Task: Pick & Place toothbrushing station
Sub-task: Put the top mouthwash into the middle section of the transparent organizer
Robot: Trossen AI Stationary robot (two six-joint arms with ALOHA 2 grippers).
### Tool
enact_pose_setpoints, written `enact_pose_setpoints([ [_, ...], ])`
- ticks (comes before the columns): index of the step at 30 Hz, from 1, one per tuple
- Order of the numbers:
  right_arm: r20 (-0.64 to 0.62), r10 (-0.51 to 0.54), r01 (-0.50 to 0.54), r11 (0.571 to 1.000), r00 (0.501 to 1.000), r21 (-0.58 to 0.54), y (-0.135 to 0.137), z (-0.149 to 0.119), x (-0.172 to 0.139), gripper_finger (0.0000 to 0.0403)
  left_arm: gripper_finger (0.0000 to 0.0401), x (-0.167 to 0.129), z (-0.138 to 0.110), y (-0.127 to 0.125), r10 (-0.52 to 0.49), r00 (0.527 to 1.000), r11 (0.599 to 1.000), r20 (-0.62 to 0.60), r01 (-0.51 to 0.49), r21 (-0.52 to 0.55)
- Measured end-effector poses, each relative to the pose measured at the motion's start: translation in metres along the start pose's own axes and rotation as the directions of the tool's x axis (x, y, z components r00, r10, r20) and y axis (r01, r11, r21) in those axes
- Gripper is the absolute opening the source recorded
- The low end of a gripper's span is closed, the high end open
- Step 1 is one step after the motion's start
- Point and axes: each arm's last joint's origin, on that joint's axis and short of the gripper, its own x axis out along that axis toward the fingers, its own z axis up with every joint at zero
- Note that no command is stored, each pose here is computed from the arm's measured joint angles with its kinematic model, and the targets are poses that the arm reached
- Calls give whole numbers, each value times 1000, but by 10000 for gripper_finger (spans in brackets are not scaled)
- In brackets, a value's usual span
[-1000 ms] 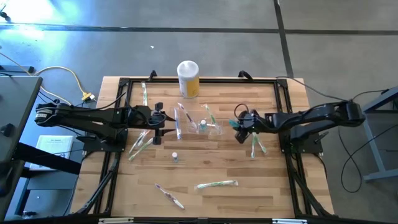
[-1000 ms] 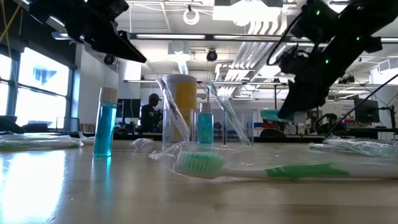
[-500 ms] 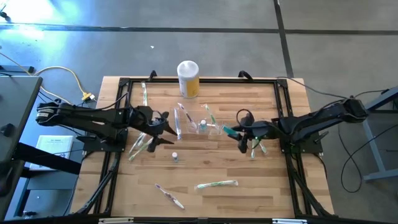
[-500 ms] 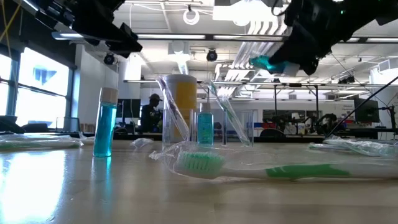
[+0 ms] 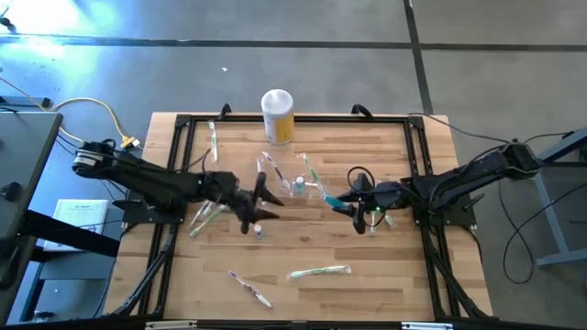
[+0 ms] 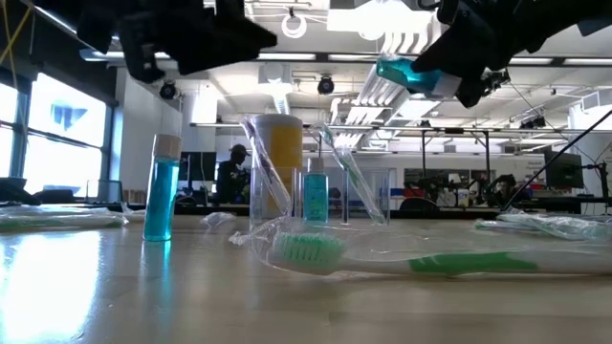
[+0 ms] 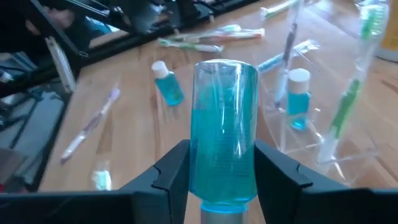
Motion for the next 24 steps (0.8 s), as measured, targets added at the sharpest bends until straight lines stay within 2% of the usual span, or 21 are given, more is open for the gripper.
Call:
enact_pose_setpoints([
  [5, -13, 66, -66, 998, 998, 6, 3, -2, 8, 138, 187, 13, 10, -12, 109, 994, 961, 11, -108, 253],
  [10, 5, 175, -175, 985, 985, 9, 10, -2, 20, 135, 187, 21, 14, -21, 146, 989, 915, 37, -149, 375],
  [13, 8, 228, -228, 974, 974, 10, 12, -4, 29, 138, 187, 26, 17, -19, 151, 988, 903, 45, -156, 400],
  [17, -7, 277, -277, 961, 961, 15, 11, -7, 41, 135, 187, 34, 23, -13, 159, 986, 909, 50, -166, 382],
  [24, -15, 328, -327, 944, 945, 29, 6, -9, 52, 139, 187, 55, 32, -7, 75, 996, 916, -40, -53, 397],
])
